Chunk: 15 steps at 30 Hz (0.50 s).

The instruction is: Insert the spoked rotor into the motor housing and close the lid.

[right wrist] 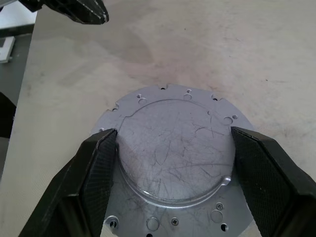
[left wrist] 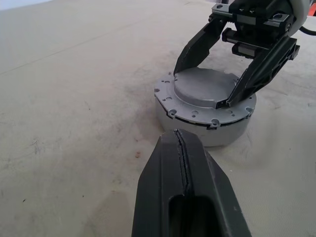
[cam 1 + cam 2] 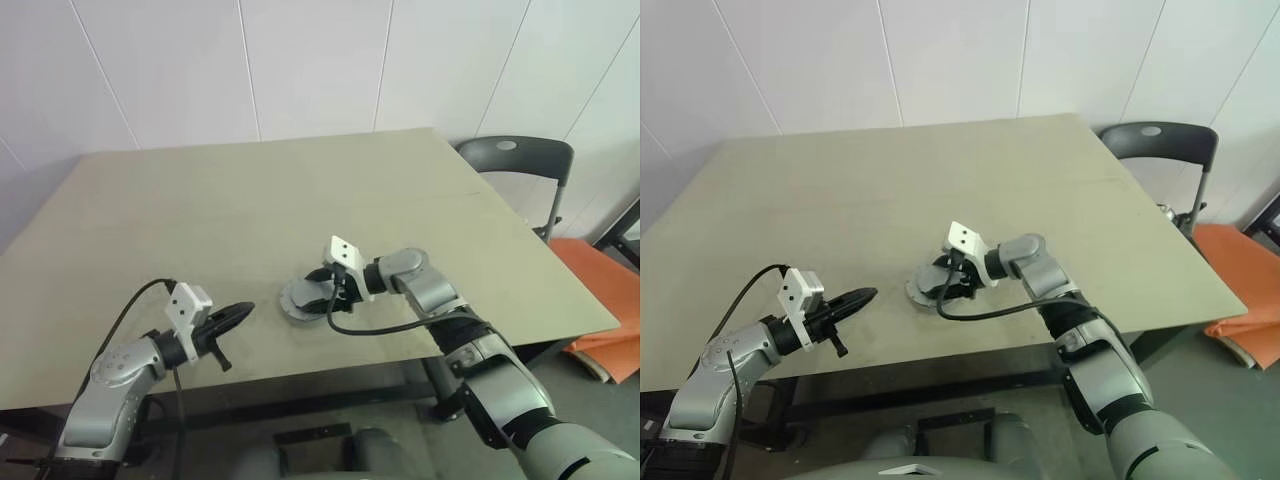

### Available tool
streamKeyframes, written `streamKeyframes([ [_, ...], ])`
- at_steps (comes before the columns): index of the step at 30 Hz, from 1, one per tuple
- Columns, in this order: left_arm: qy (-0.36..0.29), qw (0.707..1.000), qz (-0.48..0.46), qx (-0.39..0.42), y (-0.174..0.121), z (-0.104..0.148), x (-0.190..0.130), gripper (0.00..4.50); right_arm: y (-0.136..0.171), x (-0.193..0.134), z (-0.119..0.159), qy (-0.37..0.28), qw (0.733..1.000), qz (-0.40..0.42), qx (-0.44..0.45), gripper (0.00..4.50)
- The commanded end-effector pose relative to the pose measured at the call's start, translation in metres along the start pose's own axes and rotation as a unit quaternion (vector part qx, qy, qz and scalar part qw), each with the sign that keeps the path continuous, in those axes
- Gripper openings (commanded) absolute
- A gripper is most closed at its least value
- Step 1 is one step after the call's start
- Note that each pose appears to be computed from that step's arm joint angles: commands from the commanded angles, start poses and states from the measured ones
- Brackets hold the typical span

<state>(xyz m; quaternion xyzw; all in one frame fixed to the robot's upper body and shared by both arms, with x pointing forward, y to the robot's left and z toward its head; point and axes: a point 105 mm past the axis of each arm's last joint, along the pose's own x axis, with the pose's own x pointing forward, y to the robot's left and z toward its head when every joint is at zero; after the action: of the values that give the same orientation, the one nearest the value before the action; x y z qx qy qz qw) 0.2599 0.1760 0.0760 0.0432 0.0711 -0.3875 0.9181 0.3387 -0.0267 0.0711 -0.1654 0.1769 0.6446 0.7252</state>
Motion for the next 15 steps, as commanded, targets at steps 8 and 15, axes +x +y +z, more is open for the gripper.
streamKeyframes([
  [8, -0.020, 1.000, -0.006, 0.016, -0.002, 0.012, 0.002, 0.00, -0.003, 0.003, -0.009, 0.030, 0.999, -0.019, -0.027, 3.24],
  [15, -0.019, 1.000, -0.002, 0.018, 0.001, 0.011, 0.001, 0.00, 0.012, 0.003, -0.018, 0.046, 0.999, 0.028, -0.007, 3.24],
])
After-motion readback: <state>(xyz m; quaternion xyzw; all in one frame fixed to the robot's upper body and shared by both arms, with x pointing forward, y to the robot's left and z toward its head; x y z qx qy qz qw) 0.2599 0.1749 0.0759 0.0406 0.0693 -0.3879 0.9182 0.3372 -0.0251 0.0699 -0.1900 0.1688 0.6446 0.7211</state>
